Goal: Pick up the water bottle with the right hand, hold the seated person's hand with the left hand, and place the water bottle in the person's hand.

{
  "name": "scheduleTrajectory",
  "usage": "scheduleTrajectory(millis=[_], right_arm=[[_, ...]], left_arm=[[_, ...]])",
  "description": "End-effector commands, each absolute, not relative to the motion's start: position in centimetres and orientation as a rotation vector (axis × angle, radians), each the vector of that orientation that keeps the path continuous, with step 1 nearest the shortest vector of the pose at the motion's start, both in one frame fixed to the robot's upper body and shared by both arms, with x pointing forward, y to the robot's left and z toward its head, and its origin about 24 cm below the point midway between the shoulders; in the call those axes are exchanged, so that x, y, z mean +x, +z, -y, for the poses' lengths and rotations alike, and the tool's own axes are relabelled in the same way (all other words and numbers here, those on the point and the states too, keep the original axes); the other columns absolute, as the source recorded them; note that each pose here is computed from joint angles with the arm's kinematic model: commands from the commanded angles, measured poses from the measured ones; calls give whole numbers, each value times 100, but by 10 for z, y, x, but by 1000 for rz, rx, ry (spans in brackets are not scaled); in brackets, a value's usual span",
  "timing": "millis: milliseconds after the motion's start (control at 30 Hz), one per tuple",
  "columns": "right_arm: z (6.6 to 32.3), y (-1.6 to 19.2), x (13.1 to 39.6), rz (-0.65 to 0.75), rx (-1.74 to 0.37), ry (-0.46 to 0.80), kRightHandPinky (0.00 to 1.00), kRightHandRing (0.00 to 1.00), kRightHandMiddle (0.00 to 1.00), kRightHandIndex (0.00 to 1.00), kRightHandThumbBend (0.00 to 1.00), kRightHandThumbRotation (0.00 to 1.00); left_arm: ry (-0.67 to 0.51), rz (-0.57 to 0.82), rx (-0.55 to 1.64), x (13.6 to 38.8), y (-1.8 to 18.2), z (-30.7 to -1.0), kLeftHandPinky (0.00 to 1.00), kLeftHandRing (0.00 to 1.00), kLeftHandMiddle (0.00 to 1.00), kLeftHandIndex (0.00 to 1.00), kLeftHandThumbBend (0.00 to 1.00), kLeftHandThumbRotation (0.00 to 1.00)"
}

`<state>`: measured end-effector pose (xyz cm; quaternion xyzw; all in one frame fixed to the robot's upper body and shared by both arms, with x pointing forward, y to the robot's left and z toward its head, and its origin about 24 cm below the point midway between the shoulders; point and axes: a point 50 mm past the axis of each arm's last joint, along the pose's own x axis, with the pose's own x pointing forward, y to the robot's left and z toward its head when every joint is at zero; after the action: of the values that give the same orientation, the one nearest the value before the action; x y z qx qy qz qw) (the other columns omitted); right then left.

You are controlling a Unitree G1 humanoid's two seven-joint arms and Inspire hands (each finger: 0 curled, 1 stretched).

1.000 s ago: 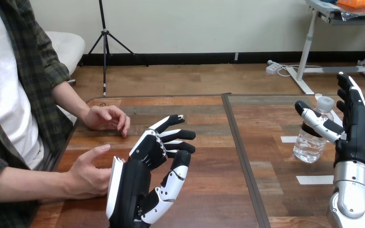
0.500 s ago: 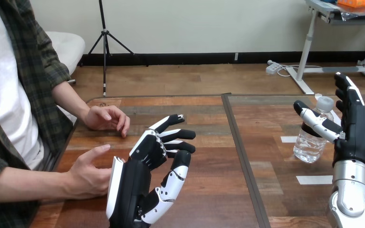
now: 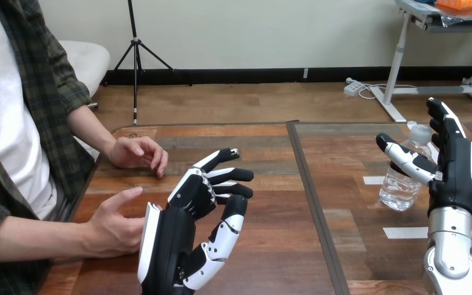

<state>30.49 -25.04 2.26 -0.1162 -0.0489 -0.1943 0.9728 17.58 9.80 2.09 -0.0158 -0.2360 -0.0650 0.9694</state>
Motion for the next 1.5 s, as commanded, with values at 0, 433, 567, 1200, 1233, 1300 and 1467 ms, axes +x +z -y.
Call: scheduleTrajectory(millis=[0, 433, 567, 1200, 1233, 1300, 1467], right_arm=[[249, 55, 327, 201, -238, -383, 93, 92, 90, 86, 68, 0], [253, 53, 330, 166, -267, -384, 93, 92, 90, 86, 69, 0], [253, 52, 330, 155, -265, -385, 94, 92, 90, 86, 69, 0], [256, 46, 331, 100, -198, -407, 92, 90, 89, 86, 70, 0], [256, 46, 331, 98, -194, -407, 91, 90, 89, 86, 70, 0], [256, 45, 331, 94, -186, -404, 91, 90, 89, 86, 69, 0], [256, 43, 331, 80, -167, -408, 91, 91, 90, 87, 68, 0]], left_arm=[[-123, 522, -43, 179, 30, -94, 48, 59, 66, 76, 29, 45], [-124, 518, -45, 179, 29, -93, 47, 59, 66, 76, 30, 46], [-123, 517, -42, 178, 29, -93, 48, 59, 66, 76, 30, 46], [-123, 516, -39, 178, 29, -93, 47, 58, 65, 76, 29, 47], [-123, 517, -38, 178, 29, -93, 47, 58, 65, 76, 29, 47], [-124, 517, -43, 177, 29, -93, 47, 58, 66, 77, 29, 47], [-122, 515, -41, 177, 28, -93, 47, 58, 66, 77, 29, 47]])
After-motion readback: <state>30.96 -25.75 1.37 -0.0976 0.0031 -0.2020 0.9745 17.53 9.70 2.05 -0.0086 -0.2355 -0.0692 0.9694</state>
